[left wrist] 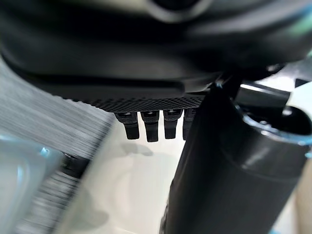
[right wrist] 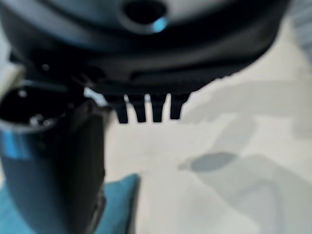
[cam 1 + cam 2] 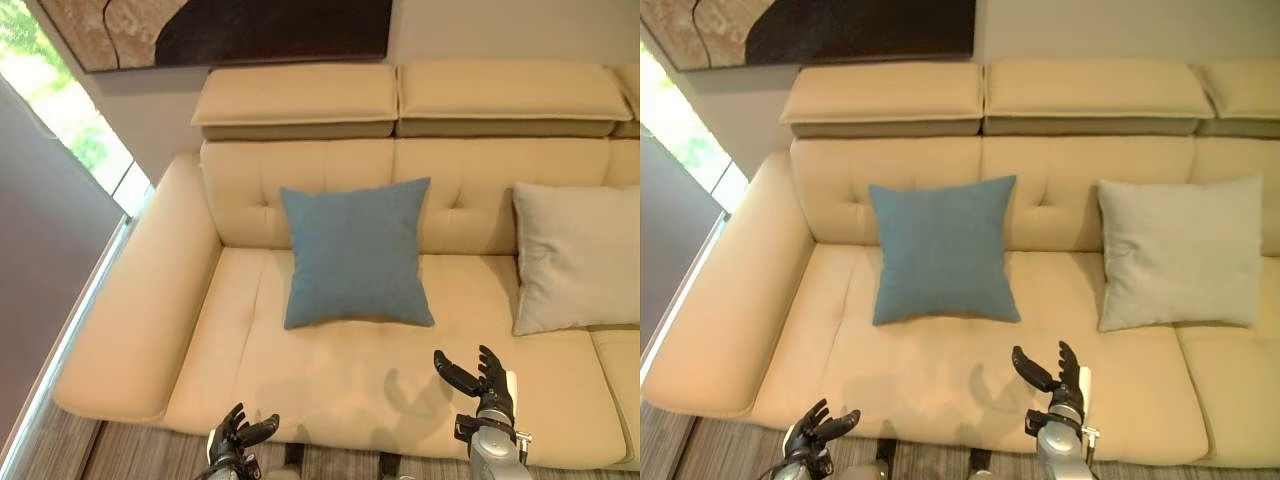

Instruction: Pick up all the scattered cushions and arrange them neatly on the sofa.

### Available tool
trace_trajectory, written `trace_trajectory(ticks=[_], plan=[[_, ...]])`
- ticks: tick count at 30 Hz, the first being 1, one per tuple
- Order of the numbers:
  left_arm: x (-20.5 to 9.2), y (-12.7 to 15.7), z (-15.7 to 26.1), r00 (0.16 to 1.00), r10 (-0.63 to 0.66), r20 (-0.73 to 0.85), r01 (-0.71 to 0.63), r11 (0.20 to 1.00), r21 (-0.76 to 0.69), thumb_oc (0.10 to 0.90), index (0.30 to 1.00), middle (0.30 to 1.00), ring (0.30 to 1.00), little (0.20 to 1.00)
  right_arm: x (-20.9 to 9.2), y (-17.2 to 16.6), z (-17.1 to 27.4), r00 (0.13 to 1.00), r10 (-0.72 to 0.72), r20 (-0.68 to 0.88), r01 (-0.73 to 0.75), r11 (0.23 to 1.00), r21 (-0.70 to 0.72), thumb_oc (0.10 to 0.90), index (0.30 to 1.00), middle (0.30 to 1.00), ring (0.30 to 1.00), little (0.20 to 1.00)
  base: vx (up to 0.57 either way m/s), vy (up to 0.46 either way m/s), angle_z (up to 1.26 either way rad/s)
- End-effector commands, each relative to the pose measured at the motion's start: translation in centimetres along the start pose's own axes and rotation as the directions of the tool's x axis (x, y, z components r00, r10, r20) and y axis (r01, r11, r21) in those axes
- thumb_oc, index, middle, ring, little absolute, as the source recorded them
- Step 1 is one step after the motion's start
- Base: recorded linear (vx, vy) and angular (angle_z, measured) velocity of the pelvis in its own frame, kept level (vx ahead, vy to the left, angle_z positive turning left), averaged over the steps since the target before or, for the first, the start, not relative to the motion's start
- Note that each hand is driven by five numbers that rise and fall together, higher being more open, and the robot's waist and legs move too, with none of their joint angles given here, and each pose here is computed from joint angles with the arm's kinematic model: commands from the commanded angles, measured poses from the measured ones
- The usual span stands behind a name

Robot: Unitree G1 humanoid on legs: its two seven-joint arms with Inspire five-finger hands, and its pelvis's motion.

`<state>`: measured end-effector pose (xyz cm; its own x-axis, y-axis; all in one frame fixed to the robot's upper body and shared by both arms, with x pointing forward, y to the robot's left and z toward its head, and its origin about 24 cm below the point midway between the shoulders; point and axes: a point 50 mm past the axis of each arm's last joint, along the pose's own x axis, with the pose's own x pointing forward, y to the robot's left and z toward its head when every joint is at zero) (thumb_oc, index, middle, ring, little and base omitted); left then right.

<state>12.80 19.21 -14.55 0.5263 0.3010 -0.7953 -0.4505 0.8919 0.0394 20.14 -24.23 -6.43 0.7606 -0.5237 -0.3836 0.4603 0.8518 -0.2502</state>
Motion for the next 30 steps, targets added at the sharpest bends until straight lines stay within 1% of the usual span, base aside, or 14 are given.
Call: trace_trajectory(ticks=[1,2,3,9,11,12,13,15,16,17,20,24,27,30], plan=[[-0.5,2.0,-2.4,0.995,0.081,-0.053,-0.077,0.994,0.079,0.8,0.9,0.9,0.9,0.9,0.1,-1.2,3.0,0.984,-0.027,0.173,0.017,0.998,0.062,0.8,0.9,0.9,0.9,0.9,-0.16,0.157,0.04],[-0.5,1.7,-2.8,0.994,0.081,-0.078,-0.073,0.993,0.091,0.8,0.9,0.9,0.9,0.9,0.1,-1.1,2.3,0.99,-0.024,0.142,0.016,0.998,0.057,0.8,0.9,0.9,0.9,0.9,-0.37,0.345,0.19],[-0.6,1.8,-3.8,0.988,0.098,-0.117,-0.066,0.966,0.248,0.8,0.9,0.9,0.9,0.9,0.3,-1.0,1.9,0.993,-0.039,0.115,0.031,0.997,0.073,0.8,0.9,0.9,0.9,0.9,-0.29,0.254,0.22],[-0.6,4.0,-4.6,0.972,0.187,-0.144,-0.099,0.876,0.471,0.8,0.9,0.9,0.9,0.9,0.0,0.8,-1.0,0.999,-0.013,-0.05,0.018,0.994,0.111,0.8,0.9,0.9,0.9,0.9,-0.33,0.21,-0.03],[-0.5,4.2,-4.4,0.973,0.19,-0.132,-0.1,0.861,0.499,0.8,0.9,0.9,0.9,0.9,0.2,1.2,-1.4,0.997,-0.009,-0.075,0.017,0.994,0.105,0.8,0.9,0.9,0.9,0.9,-0.36,0.103,-0.35],[-0.4,4.9,-4.1,0.976,0.185,-0.114,-0.089,0.817,0.569,0.8,0.9,0.9,0.9,0.9,0.1,1.2,-2.8,0.991,0.004,-0.137,0.003,0.999,0.055,0.8,0.9,0.9,0.9,0.9,-0.39,0.095,-0.41],[-0.4,4.9,-4.0,0.976,0.186,-0.113,-0.089,0.817,0.569,0.8,0.9,0.9,0.9,0.9,0.1,1.3,-2.8,0.991,0.005,-0.137,0.003,0.998,0.055,0.8,0.9,0.9,0.9,0.9,-0.45,0.129,-0.25],[-0.4,6.3,-3.9,0.973,0.209,-0.102,-0.1,0.772,0.627,0.8,0.9,0.9,0.9,0.9,-0.4,0.3,-5.6,0.97,0.011,-0.243,-0.032,0.996,-0.085,0.8,0.9,0.9,0.9,0.9,-0.28,0.085,-0.08],[-0.4,6.3,-3.9,0.973,0.209,-0.102,-0.1,0.772,0.627,0.8,0.9,0.9,0.9,0.9,-0.4,0.3,-5.6,0.97,0.011,-0.243,-0.032,0.996,-0.085,0.8,0.9,0.9,0.9,0.9,-0.18,0.021,-0.15],[-0.4,7.0,-3.6,0.97,0.227,-0.091,-0.116,0.755,0.645,0.8,0.9,0.9,0.9,0.9,-1.2,-0.6,-7.8,0.945,0.005,-0.328,-0.074,0.978,-0.196,0.8,0.9,0.9,0.9,0.9,-0.1,-0.004,-0.15],[-0.1,7.7,-2.8,0.967,0.246,-0.063,-0.148,0.748,0.647,0.8,0.9,0.9,0.9,0.9,-2.6,-0.9,-10.2,0.901,0.007,-0.434,-0.143,0.949,-0.282,0.8,0.9,0.9,0.9,0.9,-0.12,-0.135,-0.17],[0.5,6.6,-1.3,0.971,0.239,-0.022,-0.182,0.793,0.582,0.8,0.9,0.9,0.9,0.9,-3.0,-0.8,-11.1,0.876,0.027,-0.481,-0.231,0.899,-0.371,0.8,0.9,0.9,0.9,0.9,-0.05,-0.111,-0.1],[0.6,5.5,-1.3,0.977,0.211,-0.032,-0.165,0.84,0.518,0.8,0.9,0.9,0.9,0.9,-3.5,-0.6,-11.6,0.867,0.097,-0.488,-0.384,0.755,-0.531,0.8,0.9,0.9,0.9,0.9,-0.06,-0.181,-0.02],[0.6,4.5,-1.8,0.981,0.18,-0.069,-0.118,0.844,0.524,0.8,0.9,0.9,0.9,0.9,-3.6,-0.5,-11.8,0.85,0.095,-0.518,-0.395,0.765,-0.509,0.8,0.9,0.9,0.9,0.9,-0.08,-0.128,0.03]])
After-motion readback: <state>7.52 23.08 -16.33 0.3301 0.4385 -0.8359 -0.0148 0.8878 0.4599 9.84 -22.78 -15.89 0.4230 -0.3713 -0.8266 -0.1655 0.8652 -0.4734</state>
